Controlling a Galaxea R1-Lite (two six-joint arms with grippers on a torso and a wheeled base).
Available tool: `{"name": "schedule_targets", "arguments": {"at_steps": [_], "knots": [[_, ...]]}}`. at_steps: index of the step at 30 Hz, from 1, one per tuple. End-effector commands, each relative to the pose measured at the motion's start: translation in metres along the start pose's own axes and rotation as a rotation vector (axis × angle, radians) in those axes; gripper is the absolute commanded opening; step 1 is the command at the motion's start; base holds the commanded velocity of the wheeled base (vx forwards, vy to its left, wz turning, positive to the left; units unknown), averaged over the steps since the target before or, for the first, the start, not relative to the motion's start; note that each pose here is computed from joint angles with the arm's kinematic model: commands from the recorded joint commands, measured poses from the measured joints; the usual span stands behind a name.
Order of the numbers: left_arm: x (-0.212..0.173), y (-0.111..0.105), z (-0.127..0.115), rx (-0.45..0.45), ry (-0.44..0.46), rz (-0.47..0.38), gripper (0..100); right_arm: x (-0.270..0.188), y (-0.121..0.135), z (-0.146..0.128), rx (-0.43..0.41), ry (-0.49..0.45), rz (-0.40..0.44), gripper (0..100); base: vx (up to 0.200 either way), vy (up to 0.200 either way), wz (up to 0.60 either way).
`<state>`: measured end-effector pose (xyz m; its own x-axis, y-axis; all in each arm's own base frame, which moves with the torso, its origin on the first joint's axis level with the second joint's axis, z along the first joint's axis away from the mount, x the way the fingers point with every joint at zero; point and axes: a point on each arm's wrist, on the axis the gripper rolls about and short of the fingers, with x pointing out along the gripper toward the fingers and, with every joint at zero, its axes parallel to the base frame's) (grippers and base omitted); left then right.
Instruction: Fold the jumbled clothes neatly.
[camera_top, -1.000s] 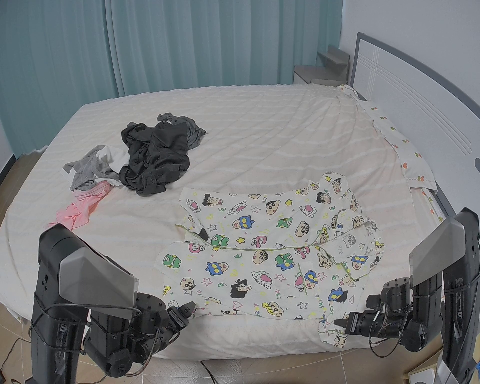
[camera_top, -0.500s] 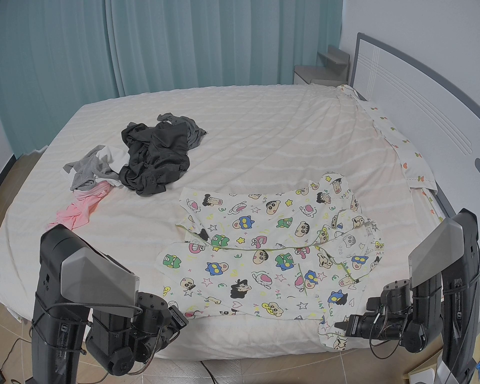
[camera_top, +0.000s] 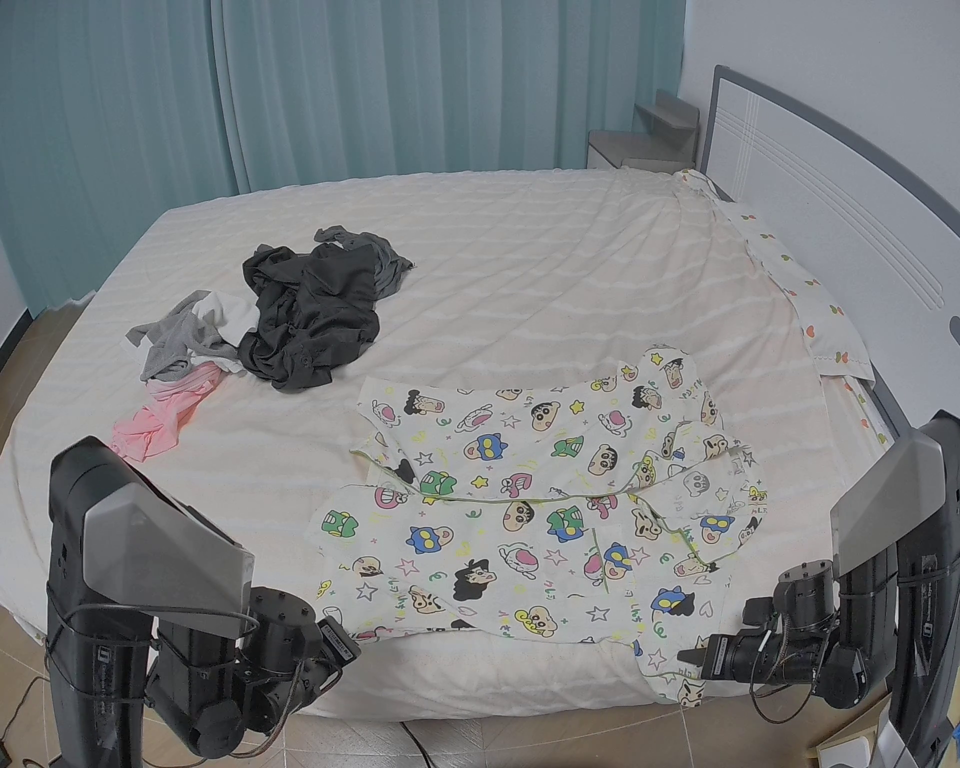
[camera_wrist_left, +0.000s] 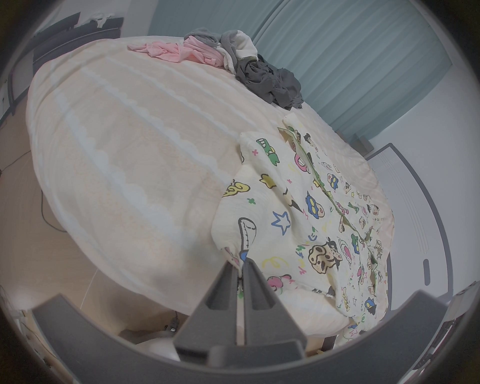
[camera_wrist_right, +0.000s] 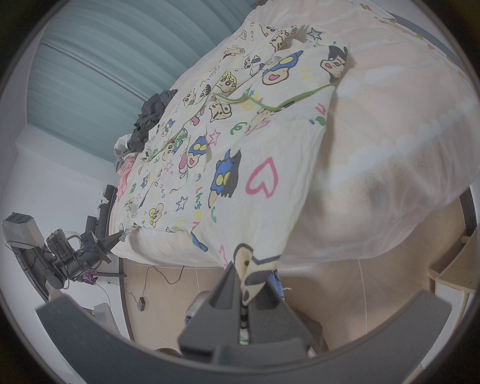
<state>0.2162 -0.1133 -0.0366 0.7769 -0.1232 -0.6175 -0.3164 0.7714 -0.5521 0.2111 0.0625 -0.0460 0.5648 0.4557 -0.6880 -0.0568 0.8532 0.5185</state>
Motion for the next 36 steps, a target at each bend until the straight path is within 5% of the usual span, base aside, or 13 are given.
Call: {"name": "schedule_targets", "arguments": {"at_steps": [1,21,36], "knots": [[-0.013,0.006,-0.001,0.011,0.019,0.017,0,-0.010,0.003,-0.001,-0.005,0.005,0.023,0,0.000,0.000,0.00],[-0.025,0.014,-0.004,0.038,0.093,0.009,0,-0.029,0.011,-0.001,0.008,0.098,0.090,0,0.000,0.000,0.00],[-0.042,0.016,-0.003,0.051,0.244,0.035,0,-0.048,0.007,-0.012,-0.024,0.229,0.026,0,0.000,0.000,0.00]]}}
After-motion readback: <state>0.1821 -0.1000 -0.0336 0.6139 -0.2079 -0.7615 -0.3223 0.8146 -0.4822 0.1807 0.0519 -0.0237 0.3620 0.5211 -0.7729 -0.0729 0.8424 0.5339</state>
